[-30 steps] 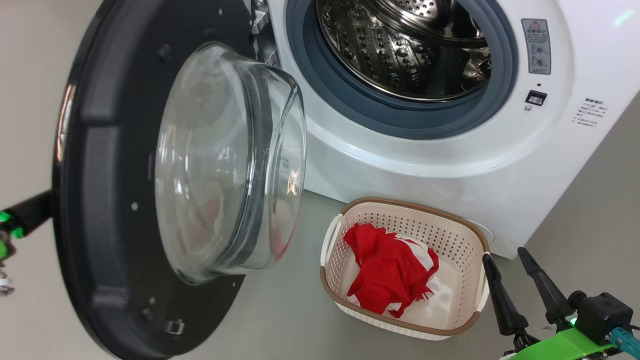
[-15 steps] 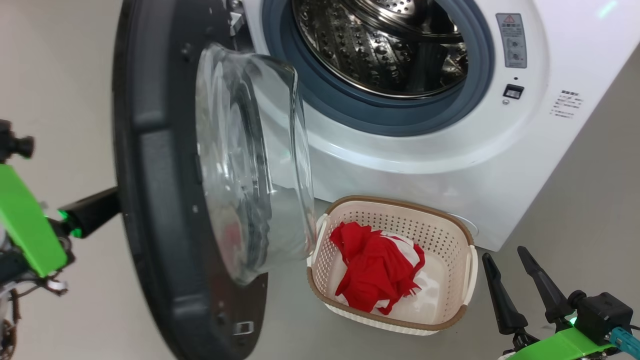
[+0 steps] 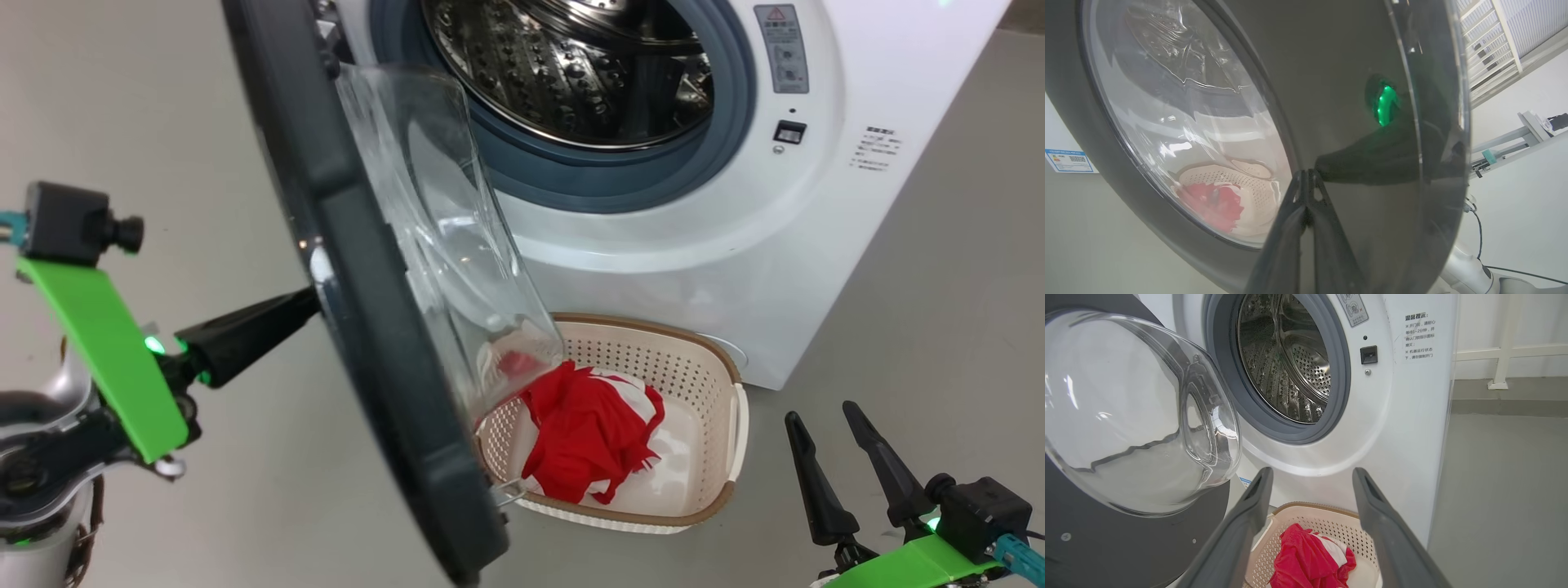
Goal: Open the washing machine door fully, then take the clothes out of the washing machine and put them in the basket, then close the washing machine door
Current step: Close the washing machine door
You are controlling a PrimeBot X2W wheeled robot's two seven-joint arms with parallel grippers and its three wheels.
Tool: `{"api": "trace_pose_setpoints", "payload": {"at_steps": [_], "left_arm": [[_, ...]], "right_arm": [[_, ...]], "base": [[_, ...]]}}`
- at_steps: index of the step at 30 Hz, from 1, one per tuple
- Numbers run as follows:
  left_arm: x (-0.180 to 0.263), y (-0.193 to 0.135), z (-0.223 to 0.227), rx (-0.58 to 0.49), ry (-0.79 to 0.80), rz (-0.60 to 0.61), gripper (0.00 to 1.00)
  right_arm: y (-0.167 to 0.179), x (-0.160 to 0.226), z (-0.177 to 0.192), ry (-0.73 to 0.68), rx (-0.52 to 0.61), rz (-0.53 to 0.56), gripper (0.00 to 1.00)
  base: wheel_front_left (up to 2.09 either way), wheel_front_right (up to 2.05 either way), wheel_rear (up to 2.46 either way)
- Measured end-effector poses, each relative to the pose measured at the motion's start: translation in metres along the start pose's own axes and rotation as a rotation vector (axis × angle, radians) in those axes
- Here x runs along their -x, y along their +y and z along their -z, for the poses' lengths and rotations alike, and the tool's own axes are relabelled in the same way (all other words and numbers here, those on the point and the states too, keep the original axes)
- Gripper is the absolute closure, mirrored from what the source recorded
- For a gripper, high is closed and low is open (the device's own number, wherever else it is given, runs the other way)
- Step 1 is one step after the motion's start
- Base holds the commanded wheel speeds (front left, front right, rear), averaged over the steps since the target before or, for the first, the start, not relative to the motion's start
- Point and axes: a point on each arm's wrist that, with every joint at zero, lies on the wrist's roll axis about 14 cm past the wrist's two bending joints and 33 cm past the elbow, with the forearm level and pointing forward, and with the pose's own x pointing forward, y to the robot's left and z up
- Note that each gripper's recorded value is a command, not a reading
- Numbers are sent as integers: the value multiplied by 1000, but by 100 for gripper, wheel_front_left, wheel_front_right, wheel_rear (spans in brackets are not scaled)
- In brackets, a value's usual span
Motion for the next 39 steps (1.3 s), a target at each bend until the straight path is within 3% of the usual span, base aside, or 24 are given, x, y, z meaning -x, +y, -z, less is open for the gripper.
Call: {"api": "trace_pose_setpoints", "payload": {"at_steps": [22, 33, 38, 39], "left_arm": [[-6, 0, -12, 10, -114, 3, 100], [25, 40, 15, 130, -209, -116, 100], [41, 58, 34, 188, -244, -176, 89], [44, 62, 38, 201, -253, -189, 82]], "right_arm": [[-2, 3, -7, -21, 5, 11, 0], [14, 3, -13, -34, 17, -29, 0], [18, 9, -8, -14, 20, -37, 0], [18, 10, -7, -13, 21, -39, 0]], "base": [[0, 0, 0], [0, 0, 0], [0, 0, 0], [0, 0, 0]]}}
